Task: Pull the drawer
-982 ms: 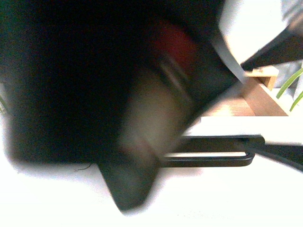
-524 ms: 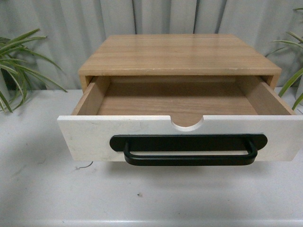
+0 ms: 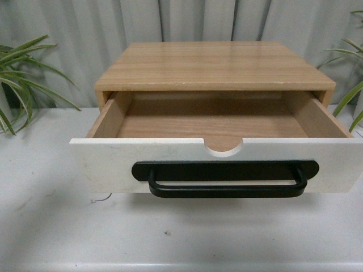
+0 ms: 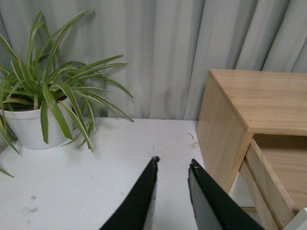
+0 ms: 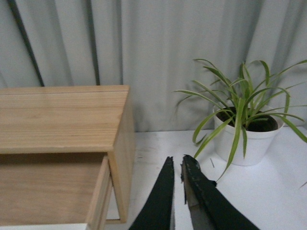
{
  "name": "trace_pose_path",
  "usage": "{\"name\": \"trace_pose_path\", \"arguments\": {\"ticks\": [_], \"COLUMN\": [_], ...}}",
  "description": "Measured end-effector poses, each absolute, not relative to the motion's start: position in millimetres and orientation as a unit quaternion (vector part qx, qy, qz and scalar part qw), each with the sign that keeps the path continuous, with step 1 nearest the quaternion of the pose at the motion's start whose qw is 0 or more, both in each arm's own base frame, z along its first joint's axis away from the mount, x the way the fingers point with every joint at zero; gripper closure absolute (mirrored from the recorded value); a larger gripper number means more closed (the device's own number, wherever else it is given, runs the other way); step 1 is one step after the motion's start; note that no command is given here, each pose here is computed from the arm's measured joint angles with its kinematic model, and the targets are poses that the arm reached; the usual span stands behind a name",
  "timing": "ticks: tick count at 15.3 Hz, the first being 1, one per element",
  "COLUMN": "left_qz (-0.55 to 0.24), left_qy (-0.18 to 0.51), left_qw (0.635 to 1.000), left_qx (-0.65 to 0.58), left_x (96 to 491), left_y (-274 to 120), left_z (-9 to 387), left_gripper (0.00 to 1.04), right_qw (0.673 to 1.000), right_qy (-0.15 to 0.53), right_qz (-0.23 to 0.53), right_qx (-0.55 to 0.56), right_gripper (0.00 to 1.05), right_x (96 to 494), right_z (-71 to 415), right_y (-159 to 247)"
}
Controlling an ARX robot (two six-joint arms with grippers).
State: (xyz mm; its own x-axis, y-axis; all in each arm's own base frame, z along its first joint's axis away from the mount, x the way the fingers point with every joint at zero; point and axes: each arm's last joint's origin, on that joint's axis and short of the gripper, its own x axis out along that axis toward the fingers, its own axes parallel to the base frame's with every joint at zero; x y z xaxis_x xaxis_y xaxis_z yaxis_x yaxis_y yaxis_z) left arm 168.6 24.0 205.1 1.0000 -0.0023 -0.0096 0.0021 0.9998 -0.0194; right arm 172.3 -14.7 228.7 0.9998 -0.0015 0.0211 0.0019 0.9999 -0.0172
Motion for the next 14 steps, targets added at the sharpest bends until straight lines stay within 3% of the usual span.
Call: {"name": "trace_pose_path", "arguments": {"ticks": [1, 2, 14], "left_qz": [0.001, -0.001, 0.001], "left_qy": [0.0, -0.001, -0.002], "left_qw": [1.0, 1.0, 1.0], "left_qx": [-0.009, -0.007, -0.007], "left_x": [164, 159, 120], "left_y": [21, 17, 0], "left_z": [203, 199, 169], "left_gripper": [0.94, 1.03, 1.03], "right_qw": [1.0, 1.0, 1.0], "right_qy": [-0.008, 0.007, -0.012], "right_qz": [0.004, 0.0, 0.0], "right_qx": [-0.009, -0.007, -0.005], "right_gripper": [1.04, 1.03, 1.03], "right_x": [168, 162, 121], "right_z": [223, 209, 173], "right_y": [-12, -9, 0]}}
